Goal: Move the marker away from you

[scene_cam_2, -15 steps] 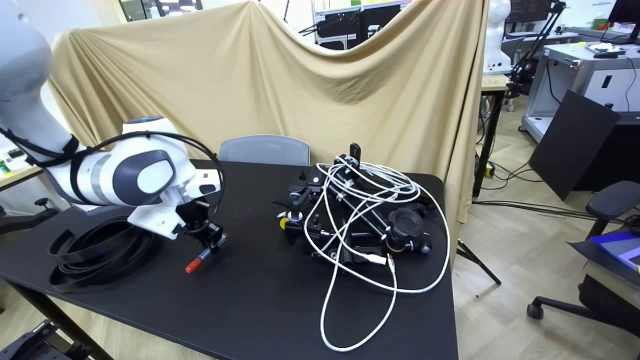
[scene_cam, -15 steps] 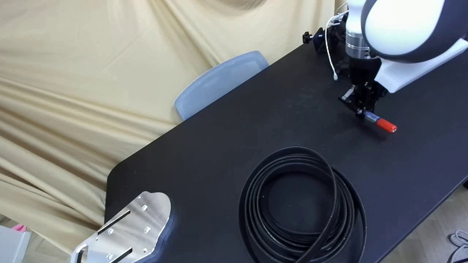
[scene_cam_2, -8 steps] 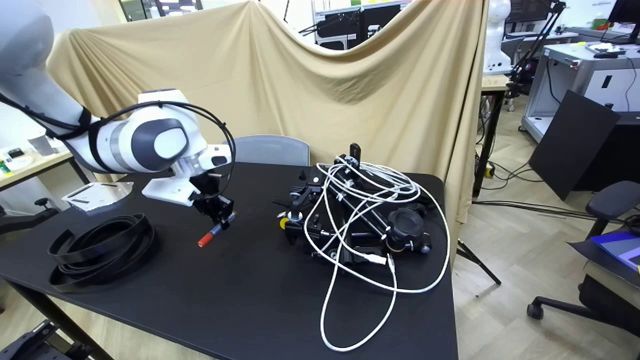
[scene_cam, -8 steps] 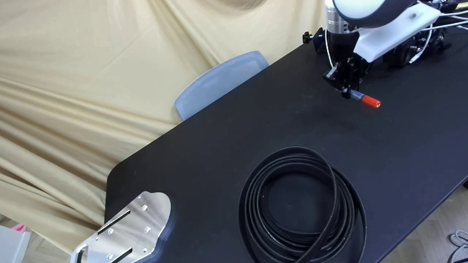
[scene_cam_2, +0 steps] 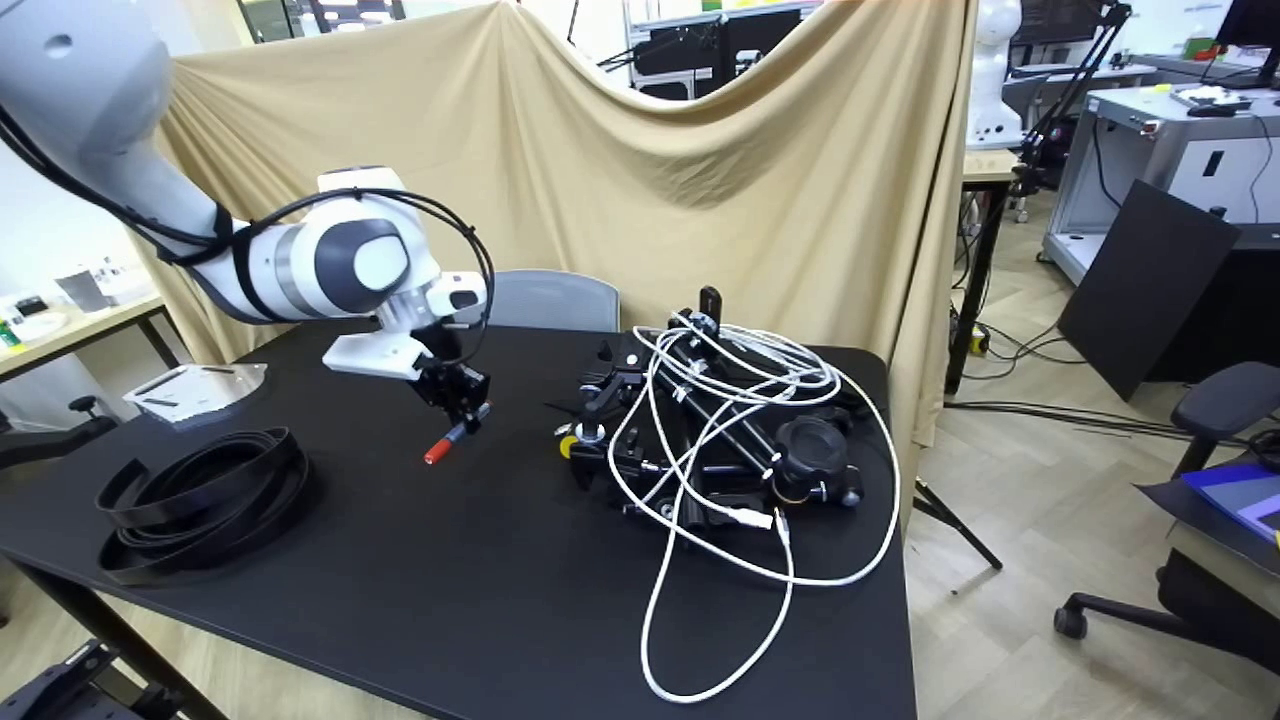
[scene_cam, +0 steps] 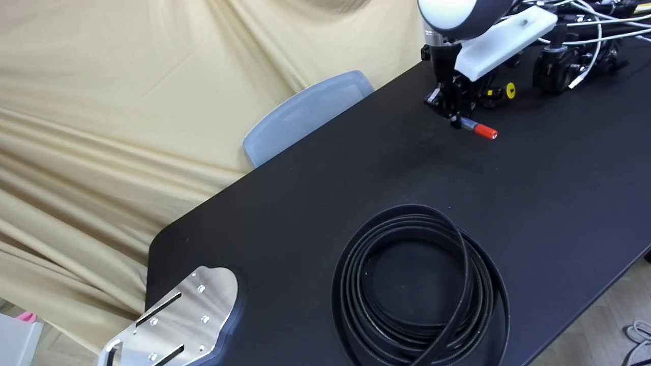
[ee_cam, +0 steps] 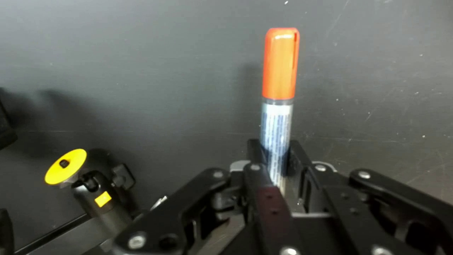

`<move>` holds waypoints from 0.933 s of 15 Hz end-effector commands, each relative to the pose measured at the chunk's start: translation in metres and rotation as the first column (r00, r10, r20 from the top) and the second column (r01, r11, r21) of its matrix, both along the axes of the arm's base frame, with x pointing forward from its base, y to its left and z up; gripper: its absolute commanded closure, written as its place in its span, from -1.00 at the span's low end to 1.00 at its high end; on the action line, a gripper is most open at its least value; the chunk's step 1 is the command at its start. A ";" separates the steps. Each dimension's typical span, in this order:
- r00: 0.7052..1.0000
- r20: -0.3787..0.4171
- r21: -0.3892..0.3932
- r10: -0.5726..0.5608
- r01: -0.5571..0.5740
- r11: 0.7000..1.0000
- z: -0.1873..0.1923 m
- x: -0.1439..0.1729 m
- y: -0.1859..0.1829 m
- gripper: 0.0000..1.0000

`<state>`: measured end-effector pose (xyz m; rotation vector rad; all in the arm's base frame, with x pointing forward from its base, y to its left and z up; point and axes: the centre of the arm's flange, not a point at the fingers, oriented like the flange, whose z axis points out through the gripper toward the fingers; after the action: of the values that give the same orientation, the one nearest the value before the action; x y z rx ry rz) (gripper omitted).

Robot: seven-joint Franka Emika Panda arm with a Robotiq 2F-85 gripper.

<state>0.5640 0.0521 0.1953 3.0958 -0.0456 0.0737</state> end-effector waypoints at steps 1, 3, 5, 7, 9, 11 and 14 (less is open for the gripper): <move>1.000 -0.025 -0.006 -0.012 0.012 1.000 -0.024 0.027 0.012 0.89; 0.999 -0.033 -0.007 -0.004 0.004 1.000 -0.037 0.030 0.019 0.89; 0.999 -0.035 -0.013 0.006 -0.006 1.000 -0.046 0.033 0.024 0.89; 0.999 -0.030 -0.016 0.017 -0.017 1.000 -0.052 0.033 0.028 0.89; 1.000 -0.021 -0.012 0.022 -0.023 1.000 -0.051 0.035 0.031 0.89; 1.000 -0.020 -0.007 0.022 -0.022 1.000 -0.048 0.033 0.032 0.08; 1.000 -0.015 -0.007 0.018 -0.018 1.000 -0.041 0.029 0.032 -0.19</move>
<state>0.5909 0.0820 0.1467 3.0939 0.0205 0.0335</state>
